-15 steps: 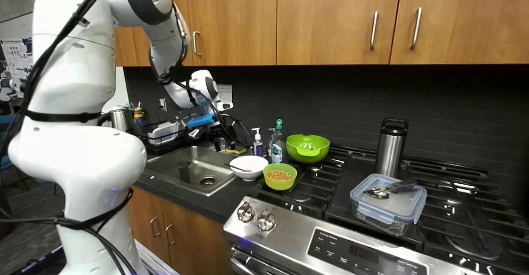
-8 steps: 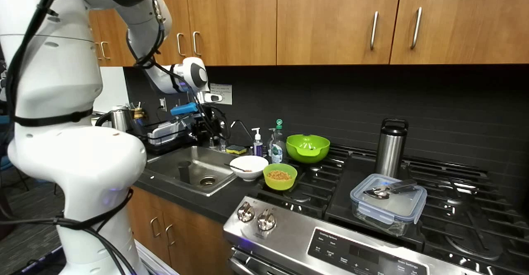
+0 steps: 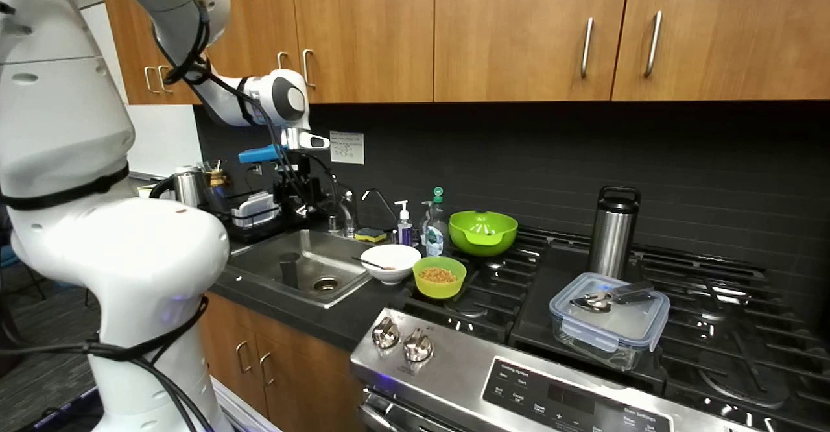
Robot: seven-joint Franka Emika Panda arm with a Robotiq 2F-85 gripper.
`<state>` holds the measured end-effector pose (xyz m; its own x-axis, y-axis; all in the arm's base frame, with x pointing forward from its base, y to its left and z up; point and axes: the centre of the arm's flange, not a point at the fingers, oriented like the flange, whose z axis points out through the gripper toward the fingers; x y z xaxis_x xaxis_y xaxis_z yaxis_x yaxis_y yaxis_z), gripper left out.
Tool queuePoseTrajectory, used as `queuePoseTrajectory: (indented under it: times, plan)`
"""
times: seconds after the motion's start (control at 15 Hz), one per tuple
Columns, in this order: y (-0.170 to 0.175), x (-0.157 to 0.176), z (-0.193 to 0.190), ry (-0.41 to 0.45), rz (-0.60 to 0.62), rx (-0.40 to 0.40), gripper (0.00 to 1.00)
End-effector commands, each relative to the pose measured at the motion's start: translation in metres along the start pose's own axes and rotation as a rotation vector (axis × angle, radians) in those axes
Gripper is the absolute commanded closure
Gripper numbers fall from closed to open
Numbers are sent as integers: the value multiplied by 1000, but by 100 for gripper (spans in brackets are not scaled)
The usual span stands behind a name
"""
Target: Use the spoon to stir in the white bowl
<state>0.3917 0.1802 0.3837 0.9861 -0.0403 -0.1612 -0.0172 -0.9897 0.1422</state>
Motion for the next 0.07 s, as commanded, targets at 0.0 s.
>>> queuePoseTrajectory:
  times: [0.0]
  plan:
    - [3,-7,-1,-7,1,3,0]
